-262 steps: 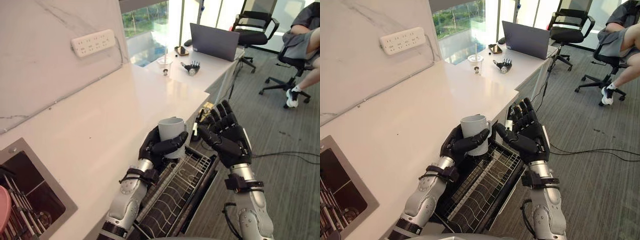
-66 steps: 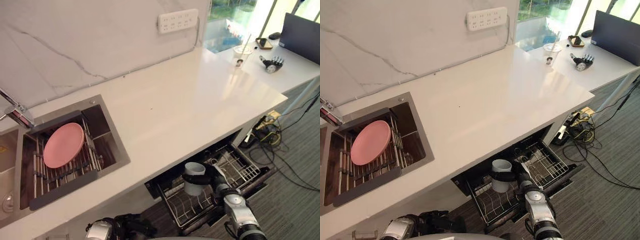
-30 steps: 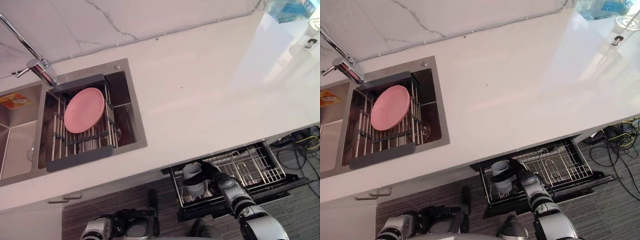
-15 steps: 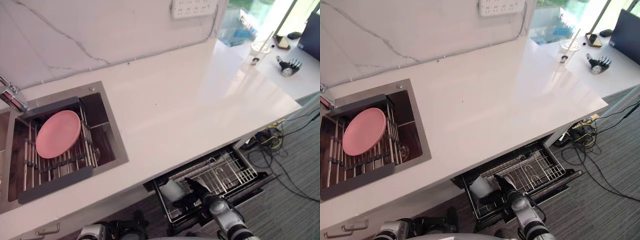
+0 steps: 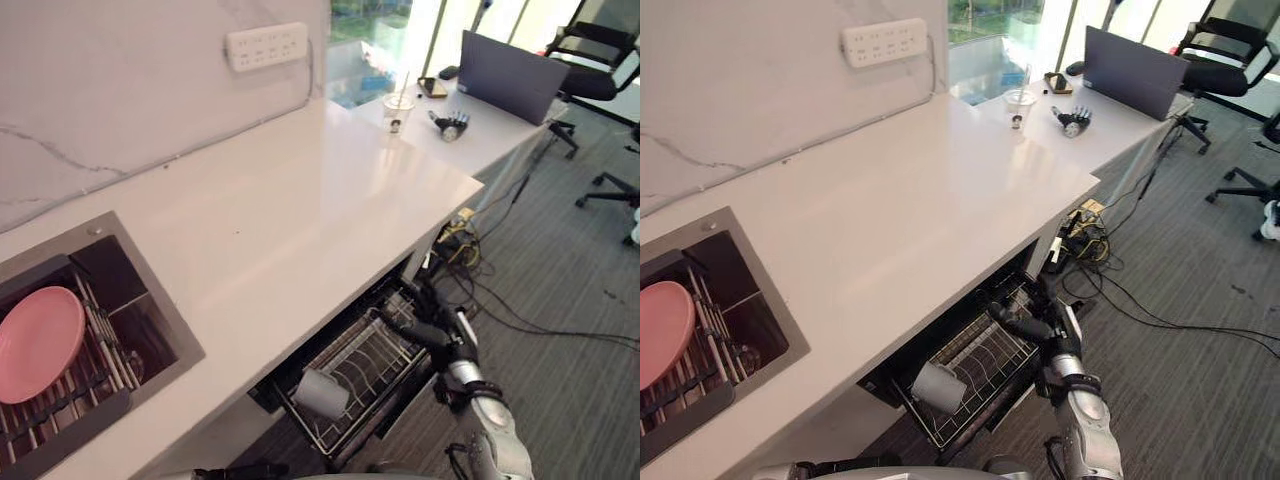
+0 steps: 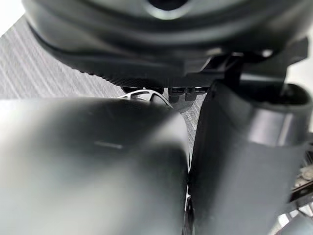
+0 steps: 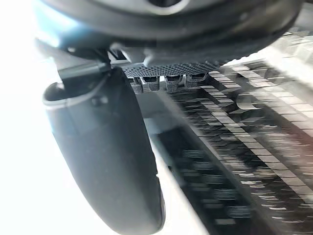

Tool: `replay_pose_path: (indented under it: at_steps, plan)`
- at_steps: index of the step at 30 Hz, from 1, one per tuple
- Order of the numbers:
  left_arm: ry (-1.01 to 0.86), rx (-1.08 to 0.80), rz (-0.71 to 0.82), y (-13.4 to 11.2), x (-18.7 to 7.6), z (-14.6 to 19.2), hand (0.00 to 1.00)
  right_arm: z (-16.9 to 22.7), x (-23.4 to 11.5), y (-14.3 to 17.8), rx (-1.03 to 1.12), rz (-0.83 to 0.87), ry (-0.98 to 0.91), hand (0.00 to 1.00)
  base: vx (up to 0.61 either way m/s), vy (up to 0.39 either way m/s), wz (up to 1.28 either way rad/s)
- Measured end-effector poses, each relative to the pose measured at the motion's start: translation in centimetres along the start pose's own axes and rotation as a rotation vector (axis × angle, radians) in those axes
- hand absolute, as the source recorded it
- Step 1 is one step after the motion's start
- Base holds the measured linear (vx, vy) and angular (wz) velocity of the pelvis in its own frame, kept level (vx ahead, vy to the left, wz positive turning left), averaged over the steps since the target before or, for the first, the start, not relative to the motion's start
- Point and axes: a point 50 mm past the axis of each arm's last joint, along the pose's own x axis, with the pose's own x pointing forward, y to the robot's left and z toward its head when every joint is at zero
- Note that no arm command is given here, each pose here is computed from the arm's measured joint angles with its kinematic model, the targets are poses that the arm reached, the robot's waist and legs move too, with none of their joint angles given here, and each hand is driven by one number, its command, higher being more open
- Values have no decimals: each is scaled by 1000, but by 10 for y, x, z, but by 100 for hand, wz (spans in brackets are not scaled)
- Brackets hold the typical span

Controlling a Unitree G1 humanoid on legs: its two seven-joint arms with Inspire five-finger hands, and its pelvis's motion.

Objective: Walk over to the sink, pick up the cup, carry it to the dishwasher, place the cup inside the dishwasher, then close the dishwasher door

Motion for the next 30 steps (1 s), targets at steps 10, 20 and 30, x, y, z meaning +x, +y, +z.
replay_pose_path:
  at_steps: [10,20,30]
  plan:
    - [39,-84,27,-9,8,-20,100,63,-7,15,29,278,-266,100,-13,3,-10]
    - [-78,-183,-8,-15,9,-11,100,59,11,15,138,161,-257,100,-2,8,18]
    - [-315,-49,77,-27,0,26,100,80,51,31,217,24,-295,100,-21,33,19]
